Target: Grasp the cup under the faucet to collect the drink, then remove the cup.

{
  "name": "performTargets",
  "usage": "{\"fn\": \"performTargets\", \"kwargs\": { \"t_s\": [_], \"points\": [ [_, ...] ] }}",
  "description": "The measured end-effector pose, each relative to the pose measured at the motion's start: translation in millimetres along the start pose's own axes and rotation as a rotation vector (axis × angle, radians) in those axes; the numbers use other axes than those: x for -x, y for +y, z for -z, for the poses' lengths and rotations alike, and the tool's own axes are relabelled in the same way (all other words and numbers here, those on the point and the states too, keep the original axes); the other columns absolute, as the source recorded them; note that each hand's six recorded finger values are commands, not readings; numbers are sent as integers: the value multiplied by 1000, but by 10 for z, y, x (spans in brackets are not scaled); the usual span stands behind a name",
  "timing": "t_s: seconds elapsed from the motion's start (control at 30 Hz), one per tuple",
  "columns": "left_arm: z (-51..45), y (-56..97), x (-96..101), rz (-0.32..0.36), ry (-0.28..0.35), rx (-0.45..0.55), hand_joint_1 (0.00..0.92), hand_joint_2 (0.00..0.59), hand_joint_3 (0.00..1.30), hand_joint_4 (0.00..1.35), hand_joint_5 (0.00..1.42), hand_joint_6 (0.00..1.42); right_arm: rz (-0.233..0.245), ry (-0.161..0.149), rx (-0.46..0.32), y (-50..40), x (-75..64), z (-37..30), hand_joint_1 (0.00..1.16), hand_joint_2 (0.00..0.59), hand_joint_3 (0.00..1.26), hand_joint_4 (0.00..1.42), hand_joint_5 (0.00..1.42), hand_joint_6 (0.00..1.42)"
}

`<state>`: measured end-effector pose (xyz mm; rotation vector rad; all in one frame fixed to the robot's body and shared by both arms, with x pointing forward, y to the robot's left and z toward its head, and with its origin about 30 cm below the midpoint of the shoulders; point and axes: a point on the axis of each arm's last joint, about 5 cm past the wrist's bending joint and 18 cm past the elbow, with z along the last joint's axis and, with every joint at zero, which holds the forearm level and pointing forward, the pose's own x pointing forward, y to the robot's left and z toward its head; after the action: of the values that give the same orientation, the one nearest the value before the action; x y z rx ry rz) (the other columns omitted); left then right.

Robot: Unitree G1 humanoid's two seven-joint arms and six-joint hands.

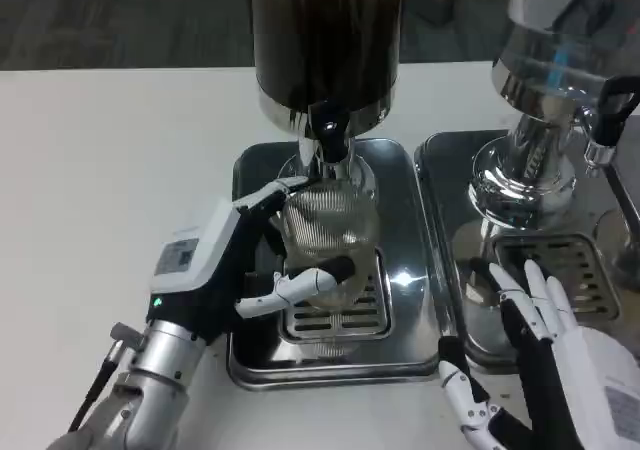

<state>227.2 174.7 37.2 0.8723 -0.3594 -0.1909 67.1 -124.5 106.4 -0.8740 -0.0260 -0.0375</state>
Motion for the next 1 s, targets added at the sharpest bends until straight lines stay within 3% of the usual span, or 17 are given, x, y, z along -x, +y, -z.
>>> {"fn": "performTargets", "kwargs": {
  "t_s": [0.57, 0.8, 1.0],
  "points": [
    [-2, 99, 133, -13, -32, 31, 120, 58, 346, 463, 687, 1056, -12, -2, -15, 54, -74, 36, 327, 471, 142, 0, 0, 171],
    [25, 224, 183, -54, -34, 31, 109, 56, 347, 463, 681, 1056, -24, 8, -26, 88, -84, 55, 320, 479, 152, 0, 0, 176],
    [70, 326, 266, -76, -16, 18, 103, 50, 347, 451, 654, 1034, -19, -6, -34, 97, -137, 52, 317, 488, 156, 0, 1, 176]
  ]
}}
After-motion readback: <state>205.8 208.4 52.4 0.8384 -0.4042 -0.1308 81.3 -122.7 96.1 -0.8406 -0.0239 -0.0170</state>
